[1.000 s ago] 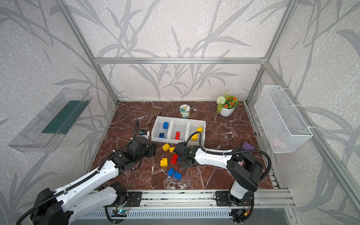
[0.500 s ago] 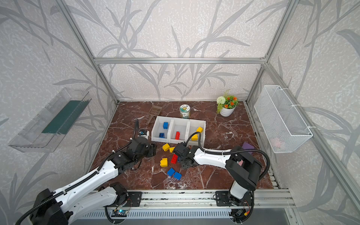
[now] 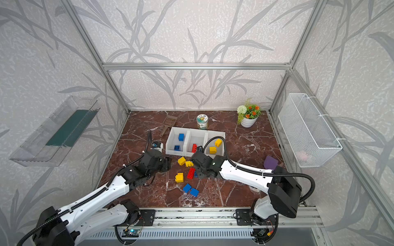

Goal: Sort the legos into containers by color
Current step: 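Lower the right gripper and grasp a red brick from the pile, then carry the red brick with the right gripper and drop it into the middle compartment, then withdraw the right gripper while the left gripper moves over the pile, then lower the left gripper and grasp a blue brick from the pile, then carry the blue brick with the left gripper into the compartment nearest it, then draw the left gripper back while the right gripper moves over the pile, then lower the right gripper and grasp a red brick from the pile, then carry the red brick with the right gripper into the middle compartment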

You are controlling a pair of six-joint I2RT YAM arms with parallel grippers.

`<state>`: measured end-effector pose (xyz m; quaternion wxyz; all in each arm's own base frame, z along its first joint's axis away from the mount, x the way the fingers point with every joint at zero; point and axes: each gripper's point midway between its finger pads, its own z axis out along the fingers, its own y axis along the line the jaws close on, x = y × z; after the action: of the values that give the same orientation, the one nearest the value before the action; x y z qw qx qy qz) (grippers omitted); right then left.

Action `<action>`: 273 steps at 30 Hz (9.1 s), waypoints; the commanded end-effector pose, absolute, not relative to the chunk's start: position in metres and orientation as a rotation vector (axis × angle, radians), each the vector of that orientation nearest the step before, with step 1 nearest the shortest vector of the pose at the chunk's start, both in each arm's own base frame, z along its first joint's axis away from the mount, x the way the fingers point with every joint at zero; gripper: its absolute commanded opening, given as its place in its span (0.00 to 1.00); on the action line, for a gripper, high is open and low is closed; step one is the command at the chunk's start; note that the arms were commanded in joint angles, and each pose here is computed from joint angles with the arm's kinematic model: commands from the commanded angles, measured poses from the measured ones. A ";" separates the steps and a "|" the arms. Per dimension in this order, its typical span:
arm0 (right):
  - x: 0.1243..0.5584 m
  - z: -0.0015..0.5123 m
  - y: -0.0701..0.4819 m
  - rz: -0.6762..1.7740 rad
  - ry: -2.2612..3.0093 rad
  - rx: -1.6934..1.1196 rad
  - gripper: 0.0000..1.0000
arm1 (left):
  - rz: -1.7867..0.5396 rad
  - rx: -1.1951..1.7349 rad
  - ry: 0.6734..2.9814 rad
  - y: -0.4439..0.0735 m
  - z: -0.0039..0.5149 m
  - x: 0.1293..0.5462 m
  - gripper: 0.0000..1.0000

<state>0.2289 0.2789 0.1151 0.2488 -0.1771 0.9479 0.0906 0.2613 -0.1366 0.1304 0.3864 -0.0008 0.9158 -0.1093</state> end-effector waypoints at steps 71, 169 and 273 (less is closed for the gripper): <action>0.243 0.128 0.151 0.051 2.502 -0.083 0.55 | -0.526 0.602 2.579 -0.285 0.090 0.217 0.64; 0.216 0.115 0.099 0.074 2.500 0.085 0.54 | -0.225 0.597 2.487 -0.288 0.145 0.397 0.02; 0.293 0.138 0.276 0.151 2.512 -0.605 0.31 | -0.419 -0.086 2.402 -0.125 0.133 0.268 0.47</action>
<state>0.2745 0.2701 0.1107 0.2345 -0.1971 0.9496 0.0671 0.2699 -0.1272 0.1327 0.3399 -0.0220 0.9271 -0.1567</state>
